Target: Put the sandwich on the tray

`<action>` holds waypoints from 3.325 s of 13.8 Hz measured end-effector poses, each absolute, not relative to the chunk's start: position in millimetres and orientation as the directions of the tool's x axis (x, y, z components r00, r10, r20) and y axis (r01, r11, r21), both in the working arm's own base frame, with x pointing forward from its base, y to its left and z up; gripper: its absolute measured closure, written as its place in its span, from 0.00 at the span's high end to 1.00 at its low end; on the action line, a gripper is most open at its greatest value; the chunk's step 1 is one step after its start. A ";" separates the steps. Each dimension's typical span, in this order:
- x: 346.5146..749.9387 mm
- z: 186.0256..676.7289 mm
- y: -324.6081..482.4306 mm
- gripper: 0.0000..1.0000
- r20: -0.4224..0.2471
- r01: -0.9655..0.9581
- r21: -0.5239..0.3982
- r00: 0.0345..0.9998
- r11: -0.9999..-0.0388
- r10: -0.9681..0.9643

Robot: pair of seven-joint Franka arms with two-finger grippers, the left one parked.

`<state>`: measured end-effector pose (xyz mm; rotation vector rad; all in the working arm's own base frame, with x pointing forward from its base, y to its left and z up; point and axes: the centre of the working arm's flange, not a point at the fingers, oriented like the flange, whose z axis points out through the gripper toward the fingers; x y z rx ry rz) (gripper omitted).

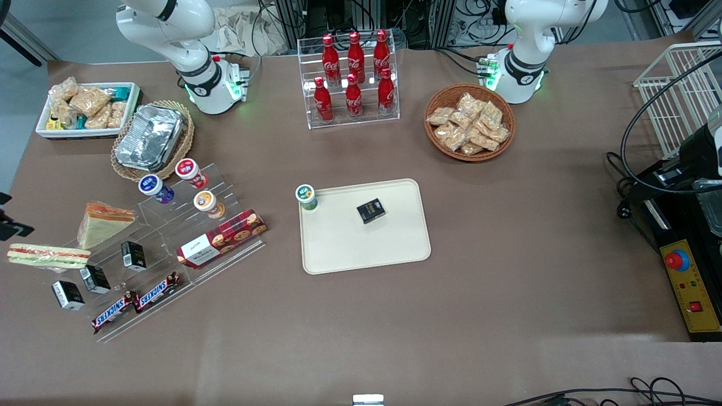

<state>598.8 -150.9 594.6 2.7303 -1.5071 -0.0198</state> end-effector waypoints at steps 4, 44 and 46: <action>598.8 573.9 -182.4 0.99 0.071 -0.933 0.114 0.351 -0.342 -0.934; 638.2 365.7 -267.0 0.30 0.179 -0.987 -0.066 -0.154 0.145 -0.972; 641.9 379.6 -271.1 0.21 0.195 -0.994 -0.087 -0.084 0.068 -0.977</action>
